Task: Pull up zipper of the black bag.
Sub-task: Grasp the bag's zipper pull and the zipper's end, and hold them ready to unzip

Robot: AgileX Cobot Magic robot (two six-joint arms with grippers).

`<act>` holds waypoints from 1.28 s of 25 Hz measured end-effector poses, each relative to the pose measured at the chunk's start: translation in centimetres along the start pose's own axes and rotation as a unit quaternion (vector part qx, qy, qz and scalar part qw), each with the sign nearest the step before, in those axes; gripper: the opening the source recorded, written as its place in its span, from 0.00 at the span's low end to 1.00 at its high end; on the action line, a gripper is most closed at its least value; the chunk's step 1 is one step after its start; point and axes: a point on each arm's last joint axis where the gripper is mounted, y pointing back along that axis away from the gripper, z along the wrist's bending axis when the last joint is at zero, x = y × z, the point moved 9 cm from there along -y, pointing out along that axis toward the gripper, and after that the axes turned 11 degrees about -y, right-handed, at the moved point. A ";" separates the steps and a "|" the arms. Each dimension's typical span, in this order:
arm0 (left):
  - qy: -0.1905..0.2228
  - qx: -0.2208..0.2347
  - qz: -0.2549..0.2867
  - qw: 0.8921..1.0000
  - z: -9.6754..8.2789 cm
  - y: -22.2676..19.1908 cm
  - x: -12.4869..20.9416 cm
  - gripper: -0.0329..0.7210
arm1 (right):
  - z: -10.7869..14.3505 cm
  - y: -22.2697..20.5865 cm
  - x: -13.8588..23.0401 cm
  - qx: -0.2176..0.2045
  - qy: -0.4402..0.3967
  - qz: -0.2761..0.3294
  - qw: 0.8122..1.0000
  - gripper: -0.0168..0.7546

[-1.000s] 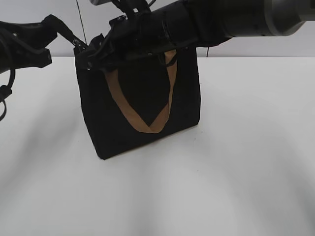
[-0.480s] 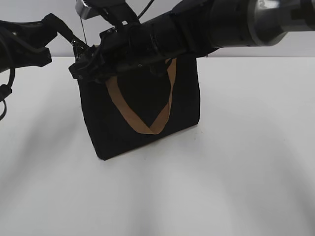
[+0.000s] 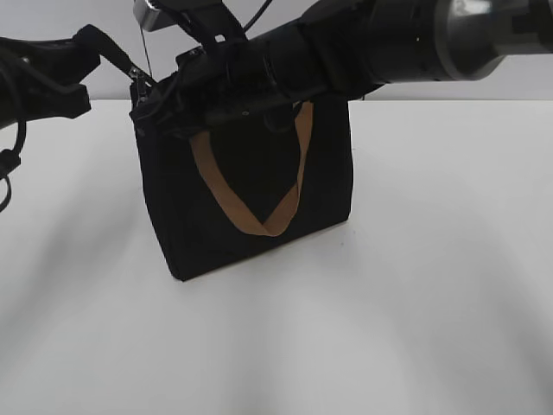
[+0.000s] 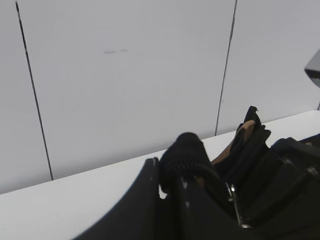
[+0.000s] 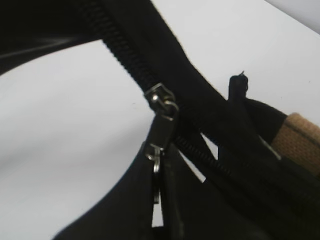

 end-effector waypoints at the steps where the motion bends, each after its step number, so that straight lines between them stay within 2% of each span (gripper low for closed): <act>1: 0.000 0.000 0.002 1.000 0.0 0.0 0.1 0.08 | 0.0 0.1 -0.1 0.000 0.000 0.000 1.000 0.00; 5: 0.000 -0.003 0.051 0.999 0.1 0.1 1.9 0.08 | 0.8 1.0 -0.7 -0.014 -0.001 -0.001 1.000 0.00; 9: 0.000 -0.007 0.121 0.993 0.2 0.5 4.3 0.08 | 1.4 3.0 -2.1 -0.038 -0.017 -0.004 0.999 0.00; 12: 0.000 -0.009 0.156 0.988 0.3 0.9 5.6 0.08 | 0.8 4.1 -2.5 -0.044 -0.033 -0.003 0.998 0.00; 16: -0.002 -0.008 0.172 0.985 0.3 1.1 6.1 0.08 | -0.5 4.8 -2.0 -0.046 -0.052 0.012 0.997 0.00; 23: -0.003 -0.009 0.206 0.979 0.3 1.5 7.3 0.08 | -3.7 6.0 -0.9 -0.012 -0.047 0.041 0.998 0.00; 29: 0.017 -0.040 0.233 0.972 2.1 2.2 8.4 0.08 | -7.1 7.2 -0.5 0.032 -0.029 0.048 0.998 0.00; 32: 0.020 -0.044 0.236 0.971 2.3 2.3 8.5 0.08 | -9.4 8.2 -0.5 0.058 -0.032 0.044 0.997 0.00</act>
